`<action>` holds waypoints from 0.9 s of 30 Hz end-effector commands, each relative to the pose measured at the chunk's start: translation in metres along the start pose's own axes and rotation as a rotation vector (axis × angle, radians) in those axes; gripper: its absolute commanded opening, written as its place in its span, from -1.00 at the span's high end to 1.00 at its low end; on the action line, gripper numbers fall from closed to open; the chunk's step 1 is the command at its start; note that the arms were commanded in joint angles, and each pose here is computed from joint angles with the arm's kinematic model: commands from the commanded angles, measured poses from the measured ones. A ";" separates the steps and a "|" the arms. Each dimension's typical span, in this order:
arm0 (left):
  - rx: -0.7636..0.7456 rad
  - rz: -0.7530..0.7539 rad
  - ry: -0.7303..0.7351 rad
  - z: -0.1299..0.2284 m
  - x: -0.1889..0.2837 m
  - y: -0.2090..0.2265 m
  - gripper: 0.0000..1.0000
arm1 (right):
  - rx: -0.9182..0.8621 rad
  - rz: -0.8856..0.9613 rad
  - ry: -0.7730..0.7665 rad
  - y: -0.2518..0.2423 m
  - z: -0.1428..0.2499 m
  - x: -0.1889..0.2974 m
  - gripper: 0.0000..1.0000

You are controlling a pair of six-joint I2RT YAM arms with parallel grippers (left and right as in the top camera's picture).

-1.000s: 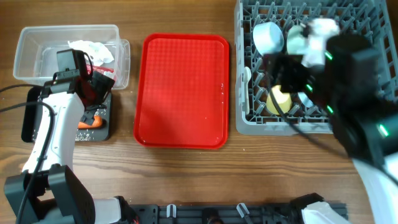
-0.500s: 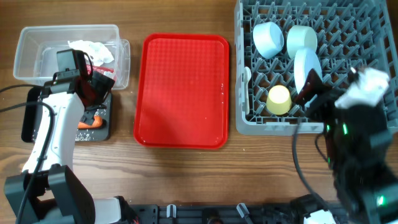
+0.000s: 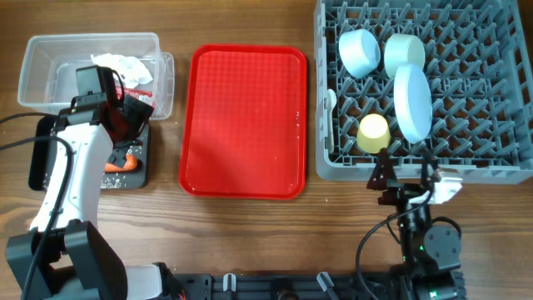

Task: Sort waste into correct bins and load items into the dishwasher rack

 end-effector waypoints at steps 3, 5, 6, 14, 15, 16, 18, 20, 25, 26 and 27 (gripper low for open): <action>0.013 -0.009 -0.013 -0.002 0.000 0.002 -1.00 | 0.062 -0.133 0.009 0.008 0.009 0.000 -1.00; 0.013 -0.009 -0.013 -0.002 0.000 0.002 -1.00 | 0.062 -0.133 0.009 0.008 0.009 0.000 -0.99; 0.013 -0.009 -0.013 -0.002 0.000 0.002 -1.00 | 0.061 -0.133 0.010 0.008 0.009 0.000 -0.99; 0.013 -0.009 -0.013 -0.002 0.000 0.002 -1.00 | 0.062 -0.133 0.010 0.008 0.009 0.000 -1.00; 0.013 -0.009 -0.013 -0.002 0.000 0.002 -1.00 | 0.062 -0.133 0.010 0.008 0.009 0.000 -0.99; 0.013 -0.009 -0.013 -0.002 0.000 0.002 -1.00 | 0.062 -0.133 0.010 0.008 0.009 0.000 -0.99; 0.013 -0.010 -0.012 -0.002 0.000 0.002 -1.00 | 0.062 -0.133 0.010 0.008 0.009 0.000 -0.99; 0.012 0.026 -0.030 -0.001 0.013 0.002 -1.00 | 0.062 -0.133 0.010 0.008 0.009 0.000 -0.99; -0.085 0.400 -0.193 0.033 0.134 0.008 -1.00 | 0.062 -0.133 0.010 0.008 0.009 0.000 -1.00; -0.082 0.454 -0.310 0.039 0.166 0.025 -1.00 | 0.062 -0.133 0.010 0.008 0.009 0.000 -0.99; -0.076 0.477 -0.353 0.043 0.184 0.043 -1.00 | 0.062 -0.133 0.010 0.008 0.009 0.000 -0.99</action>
Point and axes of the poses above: each gripper's point midway between its finger pads, its own x axis back along the fingers, its own y axis along the line the jaws close on, z = x × y, the point moved 10 cm from there along x, back along the fingers, and after that the axes turned 8 degrees about x, right-handed, at the moved point
